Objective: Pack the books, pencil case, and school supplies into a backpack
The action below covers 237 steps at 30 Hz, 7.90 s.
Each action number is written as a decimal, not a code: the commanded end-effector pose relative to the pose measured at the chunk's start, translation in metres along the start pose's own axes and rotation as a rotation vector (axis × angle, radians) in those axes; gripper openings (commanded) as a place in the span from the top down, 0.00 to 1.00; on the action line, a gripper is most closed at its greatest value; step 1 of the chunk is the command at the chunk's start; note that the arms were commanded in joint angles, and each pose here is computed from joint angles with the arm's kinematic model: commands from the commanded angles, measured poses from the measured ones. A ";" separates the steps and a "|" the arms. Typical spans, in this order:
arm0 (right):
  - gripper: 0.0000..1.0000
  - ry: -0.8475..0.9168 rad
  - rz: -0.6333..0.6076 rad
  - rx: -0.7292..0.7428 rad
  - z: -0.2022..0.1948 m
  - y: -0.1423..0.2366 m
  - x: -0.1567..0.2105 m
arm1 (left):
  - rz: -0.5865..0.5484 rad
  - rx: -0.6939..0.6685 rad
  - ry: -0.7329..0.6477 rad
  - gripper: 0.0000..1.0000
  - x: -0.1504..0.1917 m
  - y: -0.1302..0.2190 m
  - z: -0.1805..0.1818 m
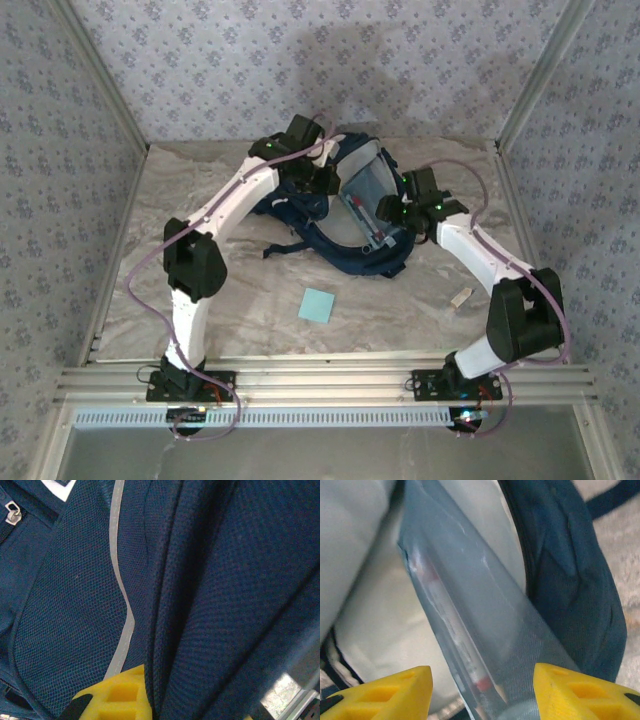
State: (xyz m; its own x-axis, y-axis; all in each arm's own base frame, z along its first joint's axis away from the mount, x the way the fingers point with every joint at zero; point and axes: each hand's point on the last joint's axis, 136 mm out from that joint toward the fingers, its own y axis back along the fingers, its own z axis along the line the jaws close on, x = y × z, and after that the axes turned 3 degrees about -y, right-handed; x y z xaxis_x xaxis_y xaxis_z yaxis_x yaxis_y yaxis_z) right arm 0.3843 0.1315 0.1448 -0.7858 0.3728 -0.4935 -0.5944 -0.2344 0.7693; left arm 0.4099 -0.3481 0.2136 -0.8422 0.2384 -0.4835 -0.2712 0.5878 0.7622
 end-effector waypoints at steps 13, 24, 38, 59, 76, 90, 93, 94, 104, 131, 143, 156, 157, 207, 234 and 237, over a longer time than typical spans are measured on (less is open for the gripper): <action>0.54 0.048 0.009 -0.104 0.064 -0.098 -0.016 | -0.122 0.196 -0.122 1.00 -0.030 0.012 -0.073; 0.60 0.077 0.018 -0.213 0.111 -0.131 -0.025 | -0.126 0.182 -0.127 1.00 -0.032 0.014 -0.071; 0.57 -0.005 0.035 -0.068 0.034 -0.033 0.008 | -0.115 0.135 -0.081 0.98 -0.037 -0.011 -0.055; 0.61 -0.153 -0.032 -0.154 0.028 -0.111 -0.007 | -0.079 0.253 -0.076 0.97 -0.025 -0.001 -0.089; 0.47 -0.079 0.056 -0.094 0.001 -0.062 0.009 | -0.080 0.131 -0.059 0.88 -0.034 -0.040 -0.066; 0.46 -0.150 -0.038 -0.064 0.006 0.028 0.061 | -0.145 0.136 -0.033 0.27 -0.051 -0.002 -0.072; 0.46 -0.151 -0.040 -0.090 0.028 0.030 0.068 | -0.174 0.085 -0.022 0.27 -0.053 0.009 -0.054; 0.46 -0.151 -0.041 -0.098 0.035 0.029 0.071 | -0.184 0.069 -0.011 0.26 -0.054 0.013 -0.046; 0.45 -0.186 -0.065 -0.140 0.118 -0.019 0.088 | -0.283 -0.036 0.187 0.27 -0.053 0.021 0.081; 0.51 -0.359 -0.094 0.087 0.107 -0.089 0.095 | -0.180 -0.035 0.406 0.30 0.002 -0.088 0.163; 0.53 -0.402 -0.116 0.150 0.088 -0.125 0.073 | -0.156 -0.030 0.422 0.32 0.012 -0.095 0.167; 1.00 -0.387 -0.094 0.183 0.075 -0.113 0.082 | -0.155 -0.054 0.473 0.33 0.009 -0.100 0.191; 1.00 -0.376 -0.084 0.180 0.072 -0.107 0.084 | -0.154 -0.057 0.478 0.33 0.009 -0.101 0.193; 1.00 0.254 0.502 -0.543 0.215 -0.044 0.091 | -0.281 0.055 0.653 0.29 0.044 0.018 0.136; 1.00 0.244 0.600 -0.466 0.175 -0.029 0.118 | -0.286 0.099 0.685 1.00 0.041 -0.036 0.144; 1.00 0.271 0.594 -0.366 0.146 -0.030 0.115 | -0.294 0.100 0.668 1.00 0.036 -0.028 0.142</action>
State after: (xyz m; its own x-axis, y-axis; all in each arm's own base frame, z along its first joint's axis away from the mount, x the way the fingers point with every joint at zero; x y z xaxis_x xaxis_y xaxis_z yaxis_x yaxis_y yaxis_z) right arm 0.3570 0.3364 0.1215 -0.9803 -0.0827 -0.1792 -0.0743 -0.6864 0.7234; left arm 0.4402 -0.2465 0.1013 -0.8699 -0.4473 -0.2081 -0.4720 0.6317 0.6150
